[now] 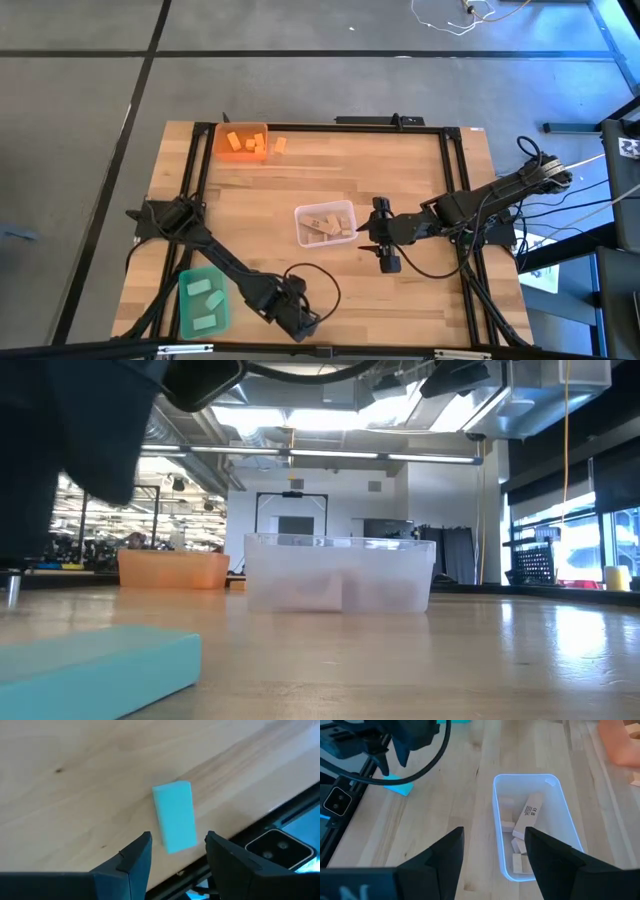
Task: Sort & place blocks by color
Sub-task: Put the blue block into the green bin
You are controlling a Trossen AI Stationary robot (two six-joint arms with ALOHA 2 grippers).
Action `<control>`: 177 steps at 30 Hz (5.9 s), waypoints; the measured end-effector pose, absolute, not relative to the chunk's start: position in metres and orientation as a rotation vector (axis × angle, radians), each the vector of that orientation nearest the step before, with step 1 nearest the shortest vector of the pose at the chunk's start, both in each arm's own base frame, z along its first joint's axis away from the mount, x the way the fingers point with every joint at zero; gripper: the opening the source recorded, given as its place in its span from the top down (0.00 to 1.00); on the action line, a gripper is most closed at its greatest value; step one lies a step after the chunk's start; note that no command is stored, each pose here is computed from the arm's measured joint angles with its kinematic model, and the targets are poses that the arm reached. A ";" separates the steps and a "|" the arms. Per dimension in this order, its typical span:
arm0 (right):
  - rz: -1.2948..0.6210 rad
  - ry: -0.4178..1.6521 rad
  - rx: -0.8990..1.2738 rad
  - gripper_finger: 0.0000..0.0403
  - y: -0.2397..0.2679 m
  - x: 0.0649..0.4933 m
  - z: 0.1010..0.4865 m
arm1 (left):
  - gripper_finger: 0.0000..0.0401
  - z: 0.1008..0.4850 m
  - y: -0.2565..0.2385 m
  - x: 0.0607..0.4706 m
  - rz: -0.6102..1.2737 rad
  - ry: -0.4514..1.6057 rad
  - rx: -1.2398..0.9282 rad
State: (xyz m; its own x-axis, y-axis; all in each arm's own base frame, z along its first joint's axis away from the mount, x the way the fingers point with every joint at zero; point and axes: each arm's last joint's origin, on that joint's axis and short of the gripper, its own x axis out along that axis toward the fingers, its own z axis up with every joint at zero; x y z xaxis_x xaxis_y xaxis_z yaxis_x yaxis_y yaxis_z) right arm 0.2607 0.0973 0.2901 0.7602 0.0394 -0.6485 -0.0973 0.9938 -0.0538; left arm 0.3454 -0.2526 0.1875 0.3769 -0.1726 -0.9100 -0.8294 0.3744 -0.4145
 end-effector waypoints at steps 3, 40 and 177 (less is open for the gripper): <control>0.074 0.703 -0.086 0.48 0.097 0.261 0.290 | 0.56 0.188 -0.253 0.348 0.533 1.111 -1.130; 0.075 0.696 -0.083 0.48 0.097 0.261 0.291 | 0.56 0.159 -0.259 0.357 0.536 1.122 -1.107; 0.082 0.656 -0.082 0.48 0.098 0.264 0.293 | 0.68 0.280 -0.259 0.199 0.410 1.375 -0.412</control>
State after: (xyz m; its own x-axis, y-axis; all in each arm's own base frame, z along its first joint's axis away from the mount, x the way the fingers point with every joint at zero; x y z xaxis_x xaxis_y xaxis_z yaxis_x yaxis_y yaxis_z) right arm 0.2637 0.0984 0.2933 0.7892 0.0503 -0.6121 -0.1020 0.9935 -0.0499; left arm 0.1994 -0.2594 0.2801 0.1479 0.0393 -0.9882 -0.5078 0.8605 -0.0417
